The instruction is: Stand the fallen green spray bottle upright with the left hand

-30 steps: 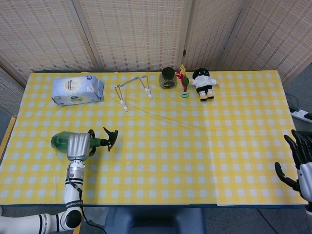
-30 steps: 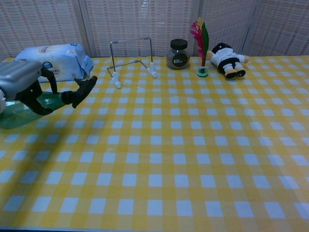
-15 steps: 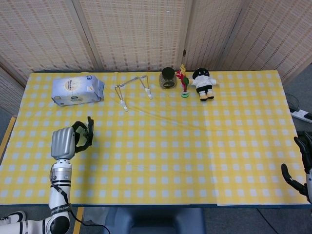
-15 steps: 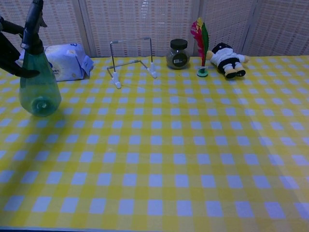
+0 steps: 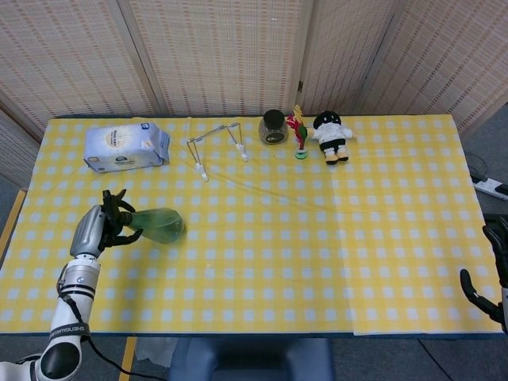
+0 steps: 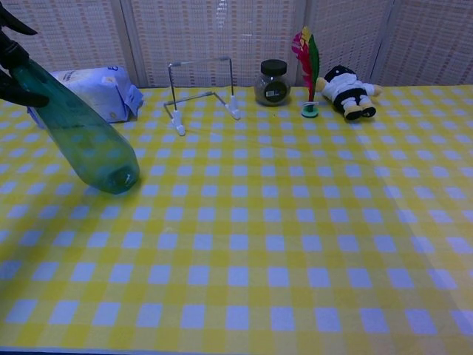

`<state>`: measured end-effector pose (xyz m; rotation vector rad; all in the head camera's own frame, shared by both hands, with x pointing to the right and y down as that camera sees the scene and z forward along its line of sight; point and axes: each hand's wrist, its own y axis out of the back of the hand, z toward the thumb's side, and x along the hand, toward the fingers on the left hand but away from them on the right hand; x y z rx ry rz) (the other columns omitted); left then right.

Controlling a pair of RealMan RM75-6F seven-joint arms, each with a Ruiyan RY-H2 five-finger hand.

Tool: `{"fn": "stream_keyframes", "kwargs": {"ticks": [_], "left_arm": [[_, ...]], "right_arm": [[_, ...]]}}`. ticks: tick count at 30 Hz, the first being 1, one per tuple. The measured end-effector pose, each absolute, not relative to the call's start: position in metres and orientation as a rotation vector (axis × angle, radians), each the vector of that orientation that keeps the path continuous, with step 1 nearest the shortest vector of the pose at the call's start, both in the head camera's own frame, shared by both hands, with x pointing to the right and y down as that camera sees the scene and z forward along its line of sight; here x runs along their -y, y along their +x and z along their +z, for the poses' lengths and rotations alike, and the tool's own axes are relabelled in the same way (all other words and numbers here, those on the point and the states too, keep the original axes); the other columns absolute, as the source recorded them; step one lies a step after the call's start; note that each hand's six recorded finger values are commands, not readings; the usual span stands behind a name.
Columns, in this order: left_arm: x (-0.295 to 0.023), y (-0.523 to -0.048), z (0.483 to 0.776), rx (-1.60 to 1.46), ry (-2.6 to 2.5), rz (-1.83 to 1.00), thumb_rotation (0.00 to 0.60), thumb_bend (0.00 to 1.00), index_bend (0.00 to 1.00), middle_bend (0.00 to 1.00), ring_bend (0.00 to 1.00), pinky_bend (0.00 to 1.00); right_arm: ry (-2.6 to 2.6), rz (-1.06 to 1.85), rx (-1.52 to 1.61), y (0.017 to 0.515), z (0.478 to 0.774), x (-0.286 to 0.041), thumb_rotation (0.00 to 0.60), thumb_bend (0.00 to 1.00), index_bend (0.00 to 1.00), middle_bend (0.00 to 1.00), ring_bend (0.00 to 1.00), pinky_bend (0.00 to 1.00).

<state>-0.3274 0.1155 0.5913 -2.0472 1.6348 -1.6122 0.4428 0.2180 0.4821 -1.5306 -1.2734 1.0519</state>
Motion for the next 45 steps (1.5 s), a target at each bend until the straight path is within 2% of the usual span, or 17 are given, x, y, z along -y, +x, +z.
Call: {"fn": "stream_keyframes", "kwargs": {"ticks": [12,34,37,41,45], "left_arm": [[-0.097,-0.333,0.581,-1.624,-2.099,-1.66,0.6,0.65,0.71,1.0,1.0,1.0],[-0.104,-0.333,0.592,-1.567,-2.088,-1.677,0.6,0.65,0.7,1.0,1.0,1.0],[-0.103,-0.331,0.593,-1.572,-2.09,-1.67,0.6,0.62,0.68,1.0,1.0,1.0],[-0.102,-0.329,0.592,-1.574,-2.092,-1.646,0.6,0.52,0.61,1.0,1.0,1.0],[-0.101,-0.329,0.591,-1.57,-2.088,-1.622,0.6,0.51,0.58,1.0,1.0,1.0]], "right_arm": [[-1.536,1.069,1.263,0.442,0.486,-0.217,0.6,0.46,0.0,0.0,0.0,0.0],[-1.536,1.069,1.258,0.441,0.487,-0.217,0.6,0.46,0.0,0.0,0.0,0.0],[-1.54,1.069,1.255,0.441,0.488,-0.217,0.6,0.46,0.0,0.0,0.0,0.0],[-1.537,1.068,1.257,0.441,0.487,-0.217,0.6,0.46,0.0,0.0,0.0,0.0],[-1.538,1.069,1.256,0.441,0.487,-0.217,0.6,0.46,0.0,0.0,0.0,0.0]]}}
